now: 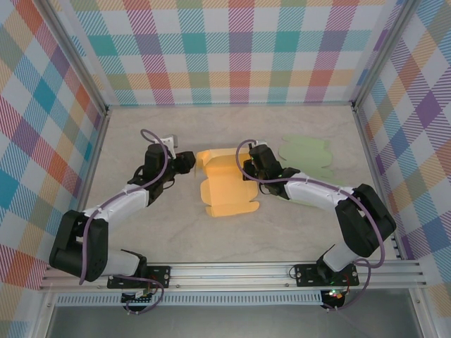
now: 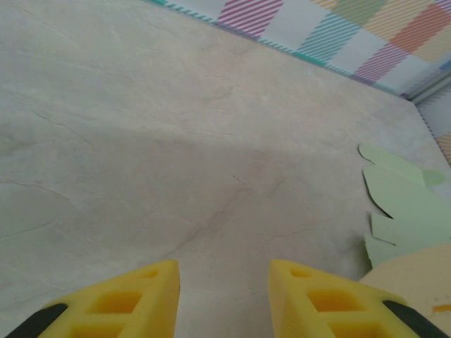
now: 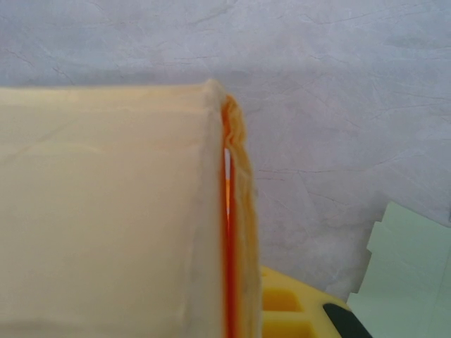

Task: Fold the paper box

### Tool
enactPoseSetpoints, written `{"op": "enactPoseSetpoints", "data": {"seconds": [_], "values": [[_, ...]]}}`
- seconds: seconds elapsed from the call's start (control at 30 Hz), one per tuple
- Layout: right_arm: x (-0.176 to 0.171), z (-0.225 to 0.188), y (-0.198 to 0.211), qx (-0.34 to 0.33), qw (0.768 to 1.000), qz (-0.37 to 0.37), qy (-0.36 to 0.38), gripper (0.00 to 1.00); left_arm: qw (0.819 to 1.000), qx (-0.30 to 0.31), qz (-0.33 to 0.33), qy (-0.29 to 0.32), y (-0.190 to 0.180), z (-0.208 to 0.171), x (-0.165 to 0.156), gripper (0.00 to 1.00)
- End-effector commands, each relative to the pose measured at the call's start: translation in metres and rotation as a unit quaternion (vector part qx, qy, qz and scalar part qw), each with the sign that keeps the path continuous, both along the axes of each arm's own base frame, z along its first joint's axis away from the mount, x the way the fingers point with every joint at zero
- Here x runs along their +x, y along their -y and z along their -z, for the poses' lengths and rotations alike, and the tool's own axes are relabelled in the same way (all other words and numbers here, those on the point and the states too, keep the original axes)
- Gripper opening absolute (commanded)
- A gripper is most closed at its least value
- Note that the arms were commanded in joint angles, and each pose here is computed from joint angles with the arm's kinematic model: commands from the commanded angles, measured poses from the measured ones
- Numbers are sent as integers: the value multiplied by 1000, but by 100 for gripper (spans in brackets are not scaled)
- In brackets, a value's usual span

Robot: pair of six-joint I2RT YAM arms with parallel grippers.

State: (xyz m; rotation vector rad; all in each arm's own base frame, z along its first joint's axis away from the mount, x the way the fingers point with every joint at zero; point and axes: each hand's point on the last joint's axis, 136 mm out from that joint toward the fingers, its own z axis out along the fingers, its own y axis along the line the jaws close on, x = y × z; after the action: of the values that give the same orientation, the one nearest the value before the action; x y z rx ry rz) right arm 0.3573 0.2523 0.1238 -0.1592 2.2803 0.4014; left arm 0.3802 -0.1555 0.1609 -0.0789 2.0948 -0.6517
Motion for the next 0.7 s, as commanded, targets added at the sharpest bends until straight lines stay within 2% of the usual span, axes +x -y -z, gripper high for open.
{"op": "enactPoseSetpoints", "data": {"seconds": [0.0,0.27,0.67], "values": [[5,-9,-4,-3,1000,-1,12,0,999,-8,49,19,22,-5,-20,38],[5,-10,-4,-4,1000,-2,13,0,995,-1,96,25,45,-5,-45,36],[4,-12,-4,0,1000,-3,15,0,989,45,137,35,53,-2,-58,34]]}}
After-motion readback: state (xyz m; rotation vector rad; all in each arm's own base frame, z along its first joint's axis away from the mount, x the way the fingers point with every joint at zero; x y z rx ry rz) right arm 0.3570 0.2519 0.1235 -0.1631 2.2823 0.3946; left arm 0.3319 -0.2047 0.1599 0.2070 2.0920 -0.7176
